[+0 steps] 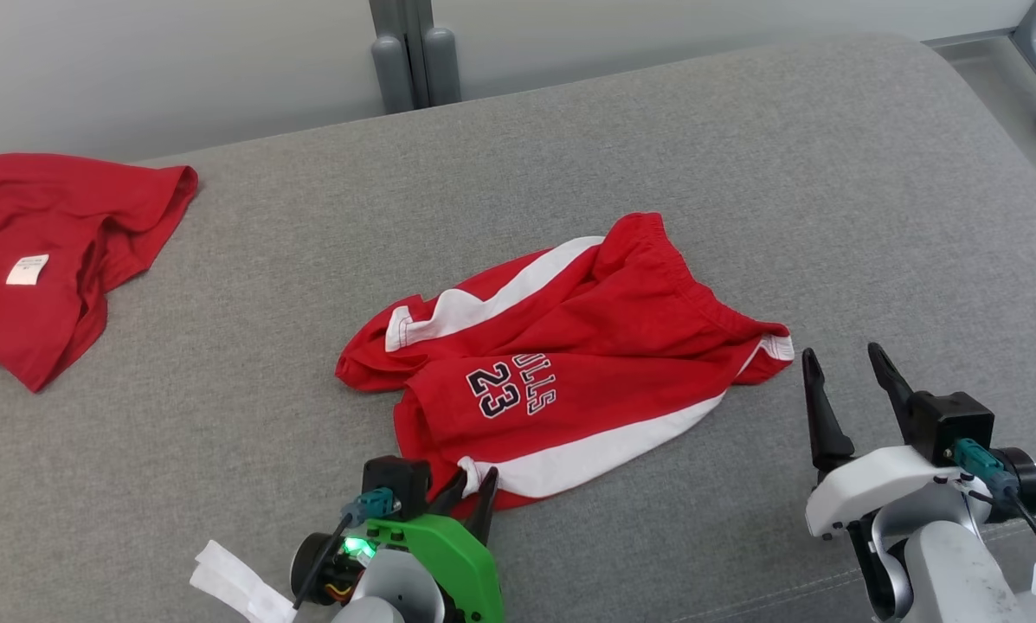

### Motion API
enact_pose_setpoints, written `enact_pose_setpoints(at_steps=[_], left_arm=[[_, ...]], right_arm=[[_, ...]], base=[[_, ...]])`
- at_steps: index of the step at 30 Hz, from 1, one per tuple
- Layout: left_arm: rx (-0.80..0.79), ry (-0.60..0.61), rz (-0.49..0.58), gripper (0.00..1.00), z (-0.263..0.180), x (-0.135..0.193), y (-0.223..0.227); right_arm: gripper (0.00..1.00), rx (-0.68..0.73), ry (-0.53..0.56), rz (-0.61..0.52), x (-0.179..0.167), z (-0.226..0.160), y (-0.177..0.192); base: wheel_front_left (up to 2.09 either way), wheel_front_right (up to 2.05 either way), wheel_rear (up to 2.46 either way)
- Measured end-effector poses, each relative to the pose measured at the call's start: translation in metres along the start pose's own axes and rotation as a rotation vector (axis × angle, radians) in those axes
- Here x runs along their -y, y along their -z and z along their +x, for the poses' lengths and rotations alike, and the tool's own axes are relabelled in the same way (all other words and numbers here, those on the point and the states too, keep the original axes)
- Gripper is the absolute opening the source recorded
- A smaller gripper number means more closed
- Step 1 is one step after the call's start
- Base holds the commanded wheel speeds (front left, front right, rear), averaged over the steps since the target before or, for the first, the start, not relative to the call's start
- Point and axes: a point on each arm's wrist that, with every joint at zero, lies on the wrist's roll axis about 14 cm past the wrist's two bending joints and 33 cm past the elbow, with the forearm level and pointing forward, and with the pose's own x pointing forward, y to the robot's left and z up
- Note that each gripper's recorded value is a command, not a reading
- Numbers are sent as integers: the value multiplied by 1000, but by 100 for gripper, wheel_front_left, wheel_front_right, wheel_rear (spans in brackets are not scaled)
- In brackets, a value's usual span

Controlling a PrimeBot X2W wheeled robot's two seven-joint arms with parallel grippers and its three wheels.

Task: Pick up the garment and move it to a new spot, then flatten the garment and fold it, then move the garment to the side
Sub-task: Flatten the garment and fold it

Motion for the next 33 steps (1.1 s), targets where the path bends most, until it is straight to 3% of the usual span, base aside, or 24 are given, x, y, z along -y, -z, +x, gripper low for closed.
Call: enact_pose_setpoints(at_steps=[4, 7, 20, 22, 23, 25, 30, 33], left_arm=[[25, -19, -15, 18, 0, -5, -5], [34, -33, -28, 13, -2, -9, -6], [71, -77, -46, 17, -9, -24, -11], [79, -81, -49, 17, -11, -25, -13], [82, -84, -50, 17, -11, -25, -13], [90, -87, -52, 15, -13, -26, -15], [92, -87, -55, 3, -16, -24, -14], [80, -83, -56, 8, -16, -23, -10]], right_arm=[[100, -79, 17, -69, 9, 2, 19], [100, -114, 18, -98, 12, 7, 27], [100, -251, -66, -165, -3, 39, 57], [61, -263, -79, -163, -6, 42, 60], [46, -266, -84, -160, -7, 43, 60], [31, -272, -94, -160, -10, 45, 61], [16, -300, -110, -153, -12, 42, 68], [15, -301, -108, -153, -9, 44, 67]], base=[[0, 0, 0], [0, 0, 0], [0, 0, 0], [0, 0, 0], [0, 0, 0], [0, 0, 0], [0, 0, 0], [0, 0, 0]])
